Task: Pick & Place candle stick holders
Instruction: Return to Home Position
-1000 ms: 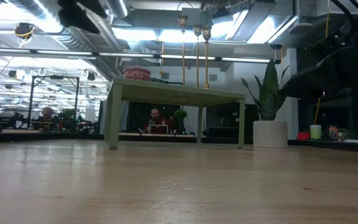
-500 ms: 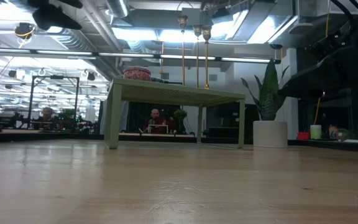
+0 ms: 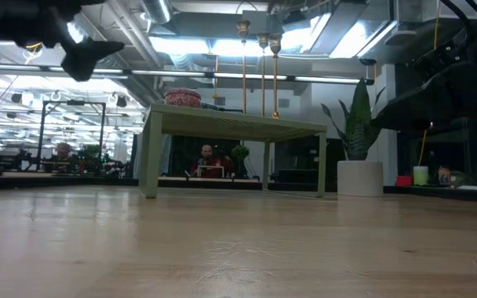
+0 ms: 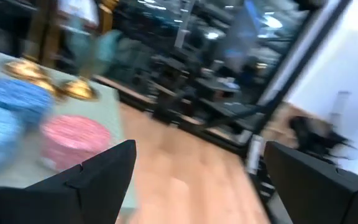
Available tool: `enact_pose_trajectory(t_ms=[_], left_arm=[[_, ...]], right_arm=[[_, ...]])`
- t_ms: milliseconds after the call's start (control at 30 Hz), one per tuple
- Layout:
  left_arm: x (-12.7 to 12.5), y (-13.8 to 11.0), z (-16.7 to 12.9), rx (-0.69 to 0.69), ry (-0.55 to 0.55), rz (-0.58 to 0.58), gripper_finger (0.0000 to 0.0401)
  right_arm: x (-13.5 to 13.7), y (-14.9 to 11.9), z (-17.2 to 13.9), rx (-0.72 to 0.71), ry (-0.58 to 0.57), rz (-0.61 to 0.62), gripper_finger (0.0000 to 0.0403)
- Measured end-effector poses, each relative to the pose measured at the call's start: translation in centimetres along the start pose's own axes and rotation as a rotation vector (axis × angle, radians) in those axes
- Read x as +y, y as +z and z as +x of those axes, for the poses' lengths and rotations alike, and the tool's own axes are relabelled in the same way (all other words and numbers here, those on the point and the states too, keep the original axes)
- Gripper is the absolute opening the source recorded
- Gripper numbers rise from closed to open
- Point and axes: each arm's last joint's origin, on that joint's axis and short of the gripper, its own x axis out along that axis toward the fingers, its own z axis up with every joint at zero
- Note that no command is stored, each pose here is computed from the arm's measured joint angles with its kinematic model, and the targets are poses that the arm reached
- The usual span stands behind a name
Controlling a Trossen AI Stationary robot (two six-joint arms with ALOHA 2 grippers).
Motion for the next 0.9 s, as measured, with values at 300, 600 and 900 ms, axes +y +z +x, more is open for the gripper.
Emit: enact_pose_trajectory(t_ms=[300, 600, 900], left_arm=[[0.1, -3.5, 0.9, -0.014, -0.143, -0.070, 0.0352], [0.1, -5.1, 1.0, 0.064, -0.046, 0.004, 0.0352], [0.9, -6.2, 1.1, 0.148, 0.081, 0.012, 0.0352]], right_arm=[[0.0, 0.0, 0.0, 0.000, 0.000, 0.000, 0.0385], [0.0, 0.0, 0.0, 0.000, 0.000, 0.000, 0.0385], [0.0, 0.0, 0.0, 0.000, 0.000, 0.000, 0.0385]])
